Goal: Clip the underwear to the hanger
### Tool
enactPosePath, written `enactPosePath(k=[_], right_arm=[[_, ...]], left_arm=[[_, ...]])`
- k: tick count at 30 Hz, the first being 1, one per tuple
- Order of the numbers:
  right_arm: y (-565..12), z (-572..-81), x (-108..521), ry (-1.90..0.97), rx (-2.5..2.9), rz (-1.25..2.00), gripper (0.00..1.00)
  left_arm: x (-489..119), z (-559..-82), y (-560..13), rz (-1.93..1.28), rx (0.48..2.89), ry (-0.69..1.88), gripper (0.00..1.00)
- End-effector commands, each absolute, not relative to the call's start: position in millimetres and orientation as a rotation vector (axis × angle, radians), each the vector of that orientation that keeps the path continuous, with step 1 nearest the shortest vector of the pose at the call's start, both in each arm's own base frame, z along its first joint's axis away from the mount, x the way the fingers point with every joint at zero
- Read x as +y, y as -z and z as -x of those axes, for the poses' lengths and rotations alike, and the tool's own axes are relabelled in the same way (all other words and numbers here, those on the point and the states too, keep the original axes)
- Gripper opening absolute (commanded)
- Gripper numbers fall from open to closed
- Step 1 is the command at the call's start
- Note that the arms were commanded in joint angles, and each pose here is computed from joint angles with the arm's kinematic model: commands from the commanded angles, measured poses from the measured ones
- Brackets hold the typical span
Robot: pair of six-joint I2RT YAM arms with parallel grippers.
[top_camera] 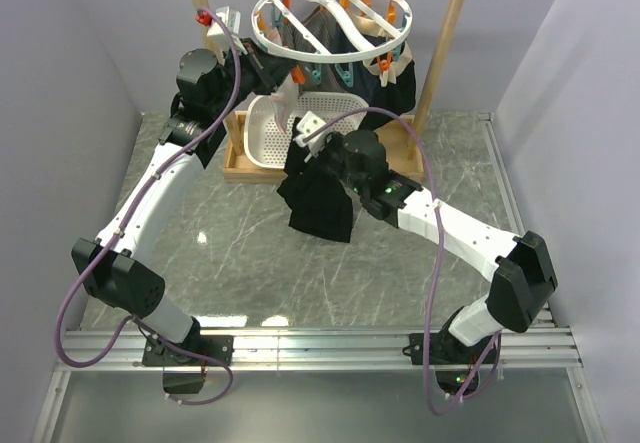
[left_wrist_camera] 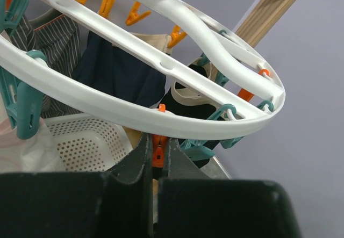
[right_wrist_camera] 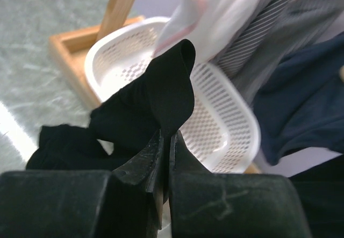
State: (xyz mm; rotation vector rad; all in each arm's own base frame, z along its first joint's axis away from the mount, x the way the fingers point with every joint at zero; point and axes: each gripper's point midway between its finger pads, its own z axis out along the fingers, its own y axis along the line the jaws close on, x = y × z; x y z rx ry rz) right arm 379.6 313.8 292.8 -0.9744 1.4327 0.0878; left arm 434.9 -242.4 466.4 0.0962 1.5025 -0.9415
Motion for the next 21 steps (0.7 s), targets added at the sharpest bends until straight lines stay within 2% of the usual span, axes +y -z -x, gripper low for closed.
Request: enactPosePath(k=[1, 9, 21], right_arm=[[-358.7, -385.2, 309.3, -0.092, 1.283, 0.906, 0.0], [-390.7, -395.0, 301.0, -0.093, 1.215, 0.893, 0.0], [-406.7, -403.9, 300.1, -0.057, 1.165, 0.907, 0.0]], left_arm=[[-238.6, -426.4, -476.5, -0.125, 1.495, 0.936, 0.0], [-240.7, -427.3, -470.0, -0.138, 1.521, 0.934, 0.0], [-244.1, -427.9, -467.0, -0.152, 1.535, 0.946, 0.0]])
